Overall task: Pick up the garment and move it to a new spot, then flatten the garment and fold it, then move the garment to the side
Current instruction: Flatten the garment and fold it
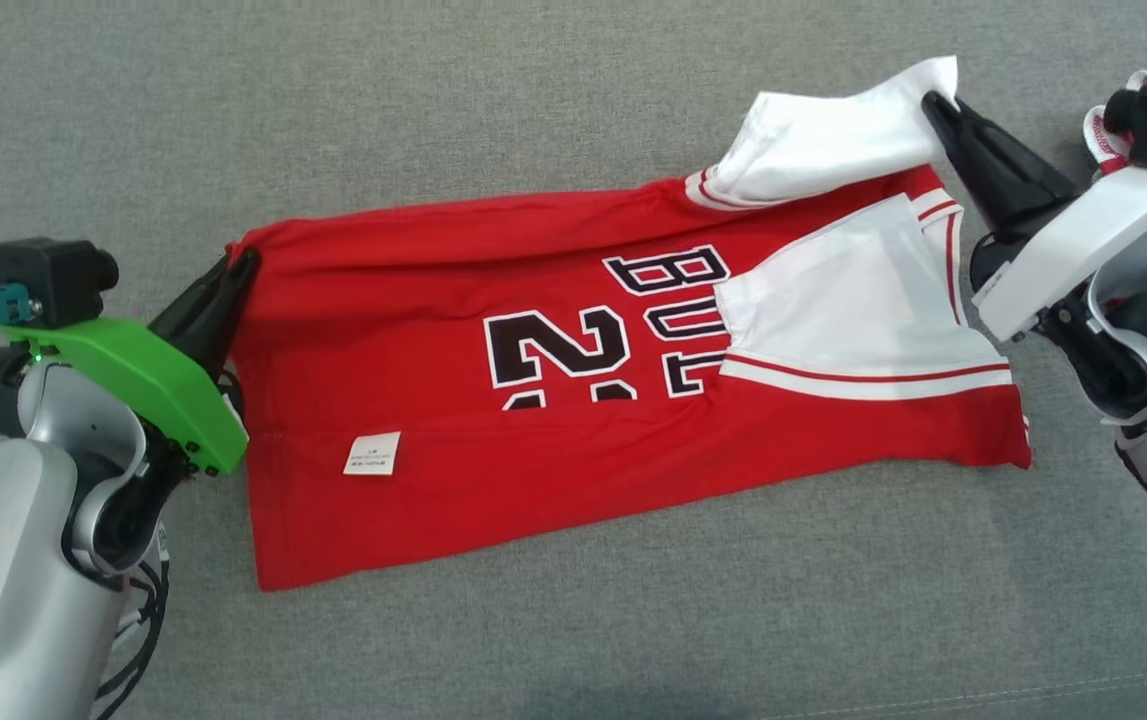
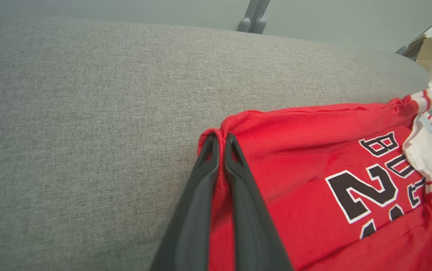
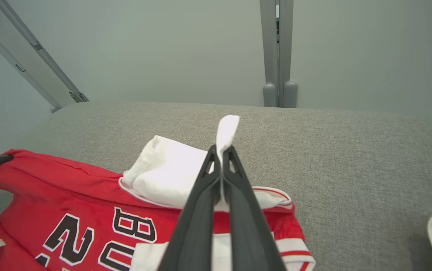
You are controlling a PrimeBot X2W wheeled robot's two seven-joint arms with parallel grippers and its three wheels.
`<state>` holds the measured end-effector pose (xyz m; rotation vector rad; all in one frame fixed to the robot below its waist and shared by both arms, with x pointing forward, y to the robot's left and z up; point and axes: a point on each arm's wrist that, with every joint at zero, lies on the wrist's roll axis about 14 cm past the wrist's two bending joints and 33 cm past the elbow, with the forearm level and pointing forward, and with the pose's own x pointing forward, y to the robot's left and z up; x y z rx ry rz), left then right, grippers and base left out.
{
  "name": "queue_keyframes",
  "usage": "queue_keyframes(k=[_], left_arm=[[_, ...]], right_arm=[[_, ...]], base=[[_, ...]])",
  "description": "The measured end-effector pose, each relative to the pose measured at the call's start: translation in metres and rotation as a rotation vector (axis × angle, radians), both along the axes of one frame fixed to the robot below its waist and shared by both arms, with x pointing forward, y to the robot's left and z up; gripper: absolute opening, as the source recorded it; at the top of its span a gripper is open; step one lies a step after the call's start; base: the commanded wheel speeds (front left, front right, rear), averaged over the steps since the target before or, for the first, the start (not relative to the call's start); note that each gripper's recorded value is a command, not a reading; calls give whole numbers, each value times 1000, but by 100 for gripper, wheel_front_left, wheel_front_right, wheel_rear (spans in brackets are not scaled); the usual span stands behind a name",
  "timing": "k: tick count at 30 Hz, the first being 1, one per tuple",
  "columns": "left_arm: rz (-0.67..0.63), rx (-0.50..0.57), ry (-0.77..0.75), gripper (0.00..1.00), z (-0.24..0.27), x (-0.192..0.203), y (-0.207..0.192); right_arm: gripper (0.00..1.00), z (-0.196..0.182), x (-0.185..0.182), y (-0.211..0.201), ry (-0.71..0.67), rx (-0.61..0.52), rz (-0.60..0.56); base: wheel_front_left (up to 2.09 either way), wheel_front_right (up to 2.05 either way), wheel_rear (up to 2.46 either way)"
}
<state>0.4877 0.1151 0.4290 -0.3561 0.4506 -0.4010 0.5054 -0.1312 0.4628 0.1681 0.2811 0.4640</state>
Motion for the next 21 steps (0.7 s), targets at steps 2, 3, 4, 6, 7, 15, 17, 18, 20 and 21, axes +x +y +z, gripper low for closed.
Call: queue_keyframes(k=[2, 3, 4, 6, 7, 15, 17, 18, 20, 21], left_arm=[[5, -7, 1, 0, 0, -5, 0], [9, -13, 1, 0, 0, -8, 0], [12, -19, 0, 0, 0, -10, 0], [16, -25, 0, 0, 1, -15, 0], [19, -30, -1, 0, 1, -18, 0], [23, -68, -2, 0, 6, -38, -6], [24, -80, -4, 0, 7, -42, -8], [21, -82, -2, 0, 7, -45, -9], [18, -85, 2, 0, 6, -50, -10], [16, -86, 6, 0, 5, -53, -11]], right_arm=[[0, -1, -7, -1, 7, 16, -9], [0, -1, -11, -2, 9, 24, -15], [0, -1, -14, -3, 12, 30, -21], [0, -1, -21, -7, 16, 39, -35], [0, -2, -25, -9, 19, 43, -41], [0, -2, -49, -16, 31, 76, -79], [0, -4, -55, -18, 39, 84, -88], [0, -5, -59, -18, 43, 84, -90], [0, -8, -65, -20, 54, 82, -97], [0, -11, -69, -22, 62, 79, -101]], base=[[0, 0, 0], [0, 0, 0], [0, 0, 0], [0, 0, 0], [0, 0, 0], [0, 0, 0], [0, 0, 0], [0, 0, 0], [0, 0, 0], [0, 0, 0]])
